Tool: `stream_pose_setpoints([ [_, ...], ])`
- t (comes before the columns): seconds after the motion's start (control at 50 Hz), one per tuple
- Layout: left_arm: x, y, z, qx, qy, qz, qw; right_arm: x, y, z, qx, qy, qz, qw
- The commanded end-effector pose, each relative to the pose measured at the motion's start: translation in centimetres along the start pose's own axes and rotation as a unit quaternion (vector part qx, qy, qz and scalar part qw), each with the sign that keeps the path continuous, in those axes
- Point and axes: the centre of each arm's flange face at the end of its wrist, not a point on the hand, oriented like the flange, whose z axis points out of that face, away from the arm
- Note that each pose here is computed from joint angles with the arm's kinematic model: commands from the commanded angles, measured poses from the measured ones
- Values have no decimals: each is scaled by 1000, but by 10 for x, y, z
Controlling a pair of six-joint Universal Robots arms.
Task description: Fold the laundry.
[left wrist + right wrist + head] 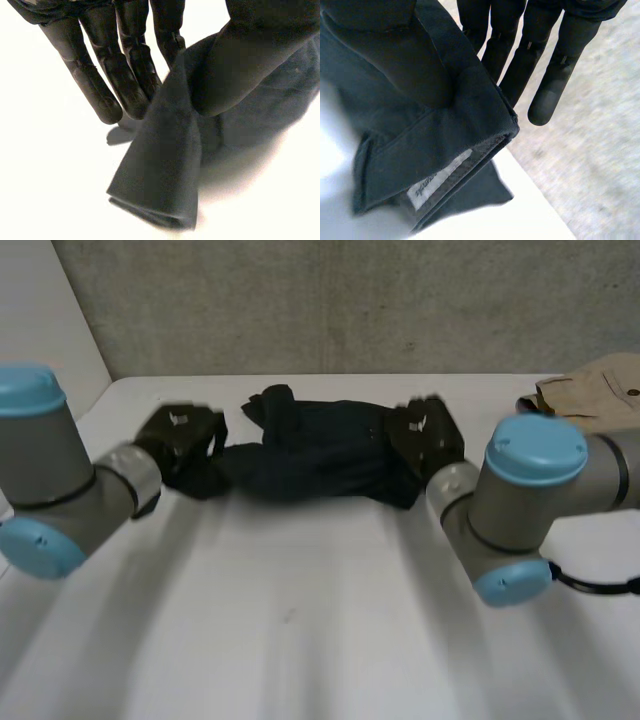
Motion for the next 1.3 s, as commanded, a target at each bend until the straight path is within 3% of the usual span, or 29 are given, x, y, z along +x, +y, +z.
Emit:
stream_pose_setpoints([
  [0.02,10,-4,-38,-66,24,38,997,3,-14,-30,-32,-27,-41,998],
  [0.08,2,-52,-69,-32,5,60,998,25,-57,-46,6,-11,-52,999],
  [0.14,-13,-127,-102,90,-45,91,991,63,-118,-56,94,38,-51,994],
  [0.22,-42,-227,-131,286,-129,102,944,115,-190,-64,197,111,1,974],
  [0.28,-54,-259,-119,333,-151,83,927,133,-213,-65,220,134,42,965],
  [0.32,-52,-265,-107,339,-148,81,926,140,-218,-60,222,141,56,963],
  [0.44,-50,-243,-48,291,-131,74,945,122,-183,-27,152,116,67,979],
  [0.62,-51,-150,55,213,-118,98,965,75,-80,27,31,87,80,992],
  [0.74,-38,-82,109,184,-95,101,973,49,-19,59,8,105,70,992],
  [0.84,-33,-58,132,196,-97,94,971,46,7,80,29,154,45,987],
  [0.96,-26,-60,137,216,-90,70,970,46,11,99,92,201,-2,975],
  [1.04,-20,-72,130,217,-79,49,972,42,2,106,129,196,-10,972],
  [1.16,-35,-114,96,203,-112,51,971,68,-21,94,106,188,-11,976],
  [1.3,-37,-114,43,71,-130,40,988,87,-52,44,14,99,-4,995],
])
